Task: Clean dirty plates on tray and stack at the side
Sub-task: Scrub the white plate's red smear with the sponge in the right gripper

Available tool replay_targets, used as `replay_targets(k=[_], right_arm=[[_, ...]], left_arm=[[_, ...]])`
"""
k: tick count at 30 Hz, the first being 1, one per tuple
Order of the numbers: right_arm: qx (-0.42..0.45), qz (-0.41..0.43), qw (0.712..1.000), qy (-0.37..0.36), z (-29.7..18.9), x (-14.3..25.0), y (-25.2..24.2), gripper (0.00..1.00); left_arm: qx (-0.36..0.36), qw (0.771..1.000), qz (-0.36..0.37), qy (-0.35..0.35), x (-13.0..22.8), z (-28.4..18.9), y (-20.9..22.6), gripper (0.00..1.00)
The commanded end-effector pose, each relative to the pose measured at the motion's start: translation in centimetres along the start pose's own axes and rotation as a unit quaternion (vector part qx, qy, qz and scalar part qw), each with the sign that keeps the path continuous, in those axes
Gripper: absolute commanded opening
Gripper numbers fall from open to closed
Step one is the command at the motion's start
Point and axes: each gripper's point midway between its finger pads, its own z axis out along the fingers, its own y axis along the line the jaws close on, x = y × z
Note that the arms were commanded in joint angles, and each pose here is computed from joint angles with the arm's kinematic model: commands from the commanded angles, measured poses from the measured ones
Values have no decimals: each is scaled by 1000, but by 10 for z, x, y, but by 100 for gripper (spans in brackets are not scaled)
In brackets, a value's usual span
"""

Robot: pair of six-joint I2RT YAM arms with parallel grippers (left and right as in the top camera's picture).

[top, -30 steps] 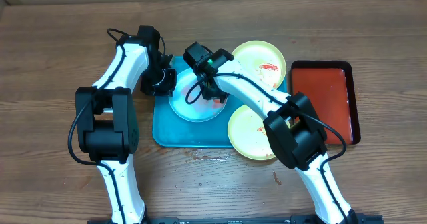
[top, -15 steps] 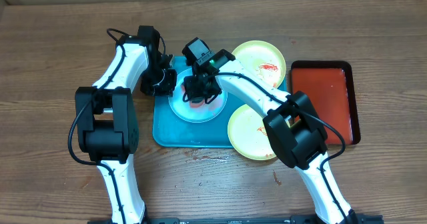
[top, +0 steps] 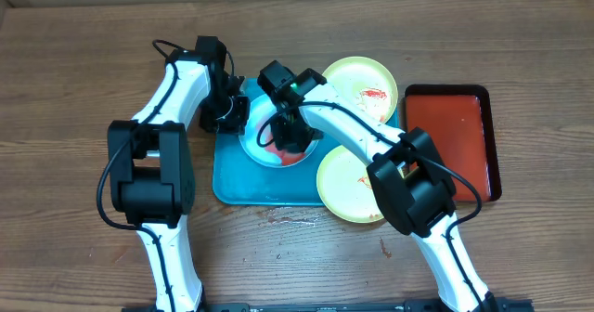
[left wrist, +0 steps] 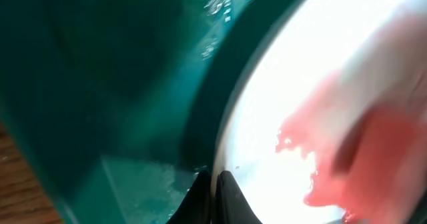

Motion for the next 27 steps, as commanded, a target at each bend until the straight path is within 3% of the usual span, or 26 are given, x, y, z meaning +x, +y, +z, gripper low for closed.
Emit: replay_targets(k=[1, 12, 18, 23, 27], right_arm=[[142, 35, 986, -81, 2, -35, -63, 4], [55, 14, 985, -162, -1, -71, -10, 4], [-108, -38, 987, -110, 4, -56, 49, 4], [-162, -43, 985, -30, 7, -22, 64, 4], [-154, -52, 986, 31, 9, 8, 56, 4]], left_arm=[[-10, 1000, 4, 3, 0, 1, 6, 4], [-10, 1000, 4, 3, 0, 1, 6, 4], [-10, 1000, 4, 3, 0, 1, 6, 4], [-10, 1000, 4, 3, 0, 1, 6, 4], [-10, 1000, 4, 3, 0, 1, 6, 4]])
